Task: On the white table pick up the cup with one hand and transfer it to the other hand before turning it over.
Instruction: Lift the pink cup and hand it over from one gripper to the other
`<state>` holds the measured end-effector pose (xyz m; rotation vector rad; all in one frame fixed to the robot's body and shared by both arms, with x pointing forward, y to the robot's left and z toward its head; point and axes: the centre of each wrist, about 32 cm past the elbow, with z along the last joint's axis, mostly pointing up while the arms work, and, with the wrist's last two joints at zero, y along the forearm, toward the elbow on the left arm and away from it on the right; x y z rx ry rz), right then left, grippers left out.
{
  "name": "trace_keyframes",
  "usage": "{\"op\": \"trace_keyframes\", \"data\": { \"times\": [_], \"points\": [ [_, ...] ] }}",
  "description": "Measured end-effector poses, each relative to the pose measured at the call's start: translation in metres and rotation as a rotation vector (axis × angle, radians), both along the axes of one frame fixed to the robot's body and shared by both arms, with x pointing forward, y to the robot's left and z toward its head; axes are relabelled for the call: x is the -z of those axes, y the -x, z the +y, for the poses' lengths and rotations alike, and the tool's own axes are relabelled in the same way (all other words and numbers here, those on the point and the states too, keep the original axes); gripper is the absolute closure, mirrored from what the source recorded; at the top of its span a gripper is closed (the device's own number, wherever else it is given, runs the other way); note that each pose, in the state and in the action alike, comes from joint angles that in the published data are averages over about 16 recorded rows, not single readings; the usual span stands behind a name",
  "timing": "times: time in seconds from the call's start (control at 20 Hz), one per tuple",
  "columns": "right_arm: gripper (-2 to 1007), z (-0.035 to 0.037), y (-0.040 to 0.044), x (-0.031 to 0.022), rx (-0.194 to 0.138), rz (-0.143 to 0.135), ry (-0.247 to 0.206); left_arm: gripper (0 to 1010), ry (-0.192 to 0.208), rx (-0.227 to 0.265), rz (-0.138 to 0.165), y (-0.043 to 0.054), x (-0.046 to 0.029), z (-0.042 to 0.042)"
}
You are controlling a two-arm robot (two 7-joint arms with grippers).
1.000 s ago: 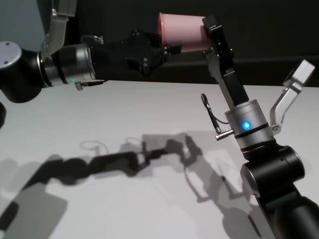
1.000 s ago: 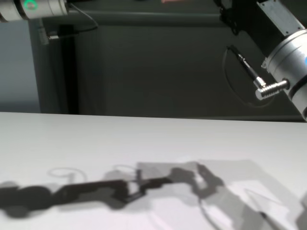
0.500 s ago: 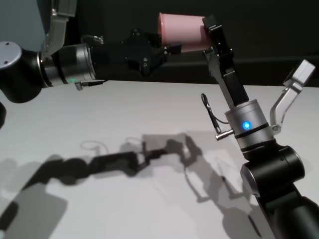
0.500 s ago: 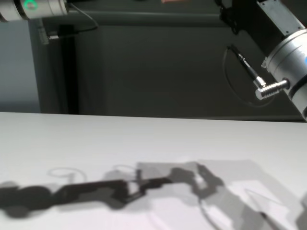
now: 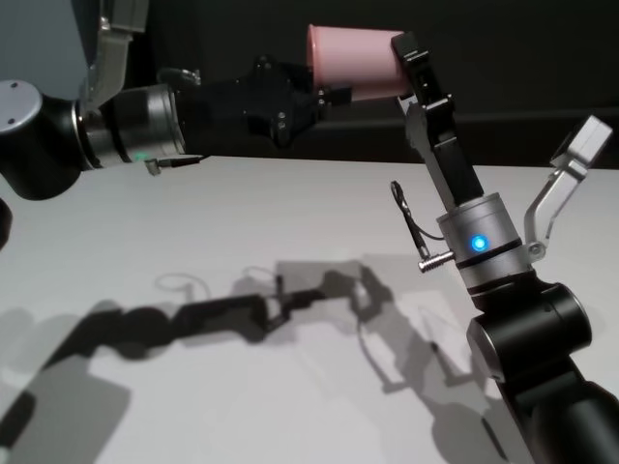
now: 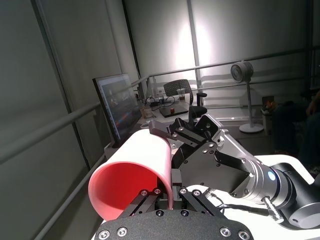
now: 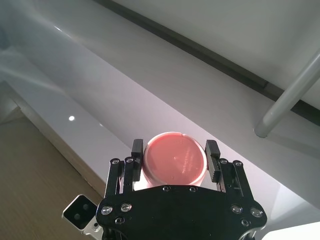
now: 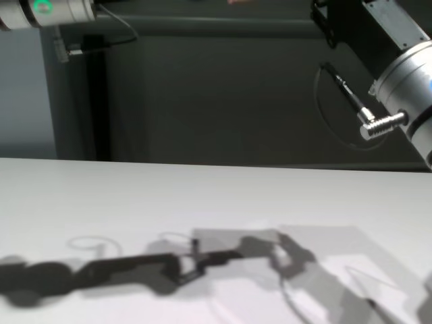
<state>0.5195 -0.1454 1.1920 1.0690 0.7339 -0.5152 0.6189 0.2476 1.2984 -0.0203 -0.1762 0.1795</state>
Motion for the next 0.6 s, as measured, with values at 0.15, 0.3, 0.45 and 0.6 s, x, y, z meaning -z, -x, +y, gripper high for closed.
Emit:
{"op": "trace_keyframes", "data": {
  "times": [0.15, 0.3, 0.45, 0.6],
  "points": [
    [248, 0.0, 0.0, 0.0, 0.0, 0.0, 0.0, 960, 0.0, 0.0, 0.0, 0.0, 0.0, 0.0],
    [273, 0.0, 0.0, 0.0, 0.0, 0.0, 0.0, 960, 0.0, 0.0, 0.0, 0.0, 0.0, 0.0],
    [283, 0.0, 0.0, 0.0, 0.0, -0.001, 0.0, 960, 0.0, 0.0, 0.0, 0.0, 0.0, 0.0],
    [283, 0.0001, 0.0, -0.0001, 0.0, -0.001, 0.0, 960, 0.0, 0.0, 0.0, 0.0, 0.0, 0.0]
  ]
}}
